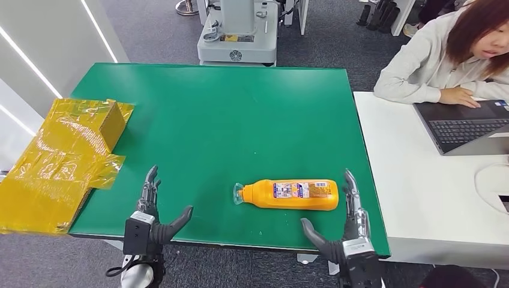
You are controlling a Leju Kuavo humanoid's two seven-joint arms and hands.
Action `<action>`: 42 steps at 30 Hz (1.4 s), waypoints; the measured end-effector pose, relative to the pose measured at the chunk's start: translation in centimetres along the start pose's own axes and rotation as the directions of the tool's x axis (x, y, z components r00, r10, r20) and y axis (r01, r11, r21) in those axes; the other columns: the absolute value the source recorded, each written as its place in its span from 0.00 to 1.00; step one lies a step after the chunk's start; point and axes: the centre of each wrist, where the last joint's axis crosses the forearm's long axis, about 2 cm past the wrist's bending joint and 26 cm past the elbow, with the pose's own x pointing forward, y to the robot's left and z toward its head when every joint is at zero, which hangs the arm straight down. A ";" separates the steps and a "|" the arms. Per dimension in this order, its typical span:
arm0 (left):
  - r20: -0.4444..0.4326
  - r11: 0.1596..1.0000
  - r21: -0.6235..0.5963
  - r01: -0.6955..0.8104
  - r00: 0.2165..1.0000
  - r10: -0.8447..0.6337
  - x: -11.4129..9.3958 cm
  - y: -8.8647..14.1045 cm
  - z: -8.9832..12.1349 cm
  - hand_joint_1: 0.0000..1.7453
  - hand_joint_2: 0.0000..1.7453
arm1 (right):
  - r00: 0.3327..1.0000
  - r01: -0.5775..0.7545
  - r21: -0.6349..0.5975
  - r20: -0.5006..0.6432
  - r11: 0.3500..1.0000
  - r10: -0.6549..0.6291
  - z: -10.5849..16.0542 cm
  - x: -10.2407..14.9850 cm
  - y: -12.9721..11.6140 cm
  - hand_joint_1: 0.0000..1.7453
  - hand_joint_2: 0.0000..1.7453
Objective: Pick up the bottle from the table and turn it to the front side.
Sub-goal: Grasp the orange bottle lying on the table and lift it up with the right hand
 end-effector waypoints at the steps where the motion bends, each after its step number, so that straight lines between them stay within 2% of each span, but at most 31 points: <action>1: 0.002 1.000 -0.004 -0.004 1.000 0.004 0.0 -0.1 -0.2 0.00 1.00 | 1.000 -0.024 0.030 -0.001 0.999 0.024 -0.6 0.0 -0.3 0.00 1.00; 6: 0.008 0.999 -0.046 -0.028 1.000 0.028 -0.1 -0.8 -0.9 0.00 1.00 | 0.982 -0.174 0.238 -0.028 0.956 0.186 -5.4 -0.4 -1.9 0.00 1.00; 11: 0.008 0.993 -0.103 -0.050 0.999 0.051 -0.2 -1.6 -1.8 0.00 1.00 | 0.954 -0.224 0.416 -0.089 0.881 0.285 -10.3 -1.6 -4.1 0.00 1.00; 15: 0.002 0.989 -0.136 -0.060 0.998 0.061 -0.3 -2.0 -2.3 0.00 1.00 | 0.909 -0.270 0.562 -0.118 0.782 0.399 -13.2 -2.1 -5.5 0.00 1.00; 21: -0.007 0.985 -0.157 -0.067 0.998 0.067 -0.4 -2.5 -2.9 0.00 1.00 | 0.816 -0.344 0.738 -0.071 0.580 0.574 -16.8 -1.9 -6.9 0.00 1.00; 32: -0.051 0.984 -0.166 -0.064 0.997 0.056 -0.5 -2.8 -2.9 0.00 1.00 | 0.719 -0.320 0.892 0.009 0.319 0.695 -18.9 -2.0 -7.9 0.00 1.00; 42: -0.087 0.982 -0.179 -0.057 0.995 0.042 -0.4 -3.1 -2.6 0.00 1.00 | 0.636 -0.336 0.919 0.062 0.204 0.769 -18.3 -2.9 -9.1 0.00 1.00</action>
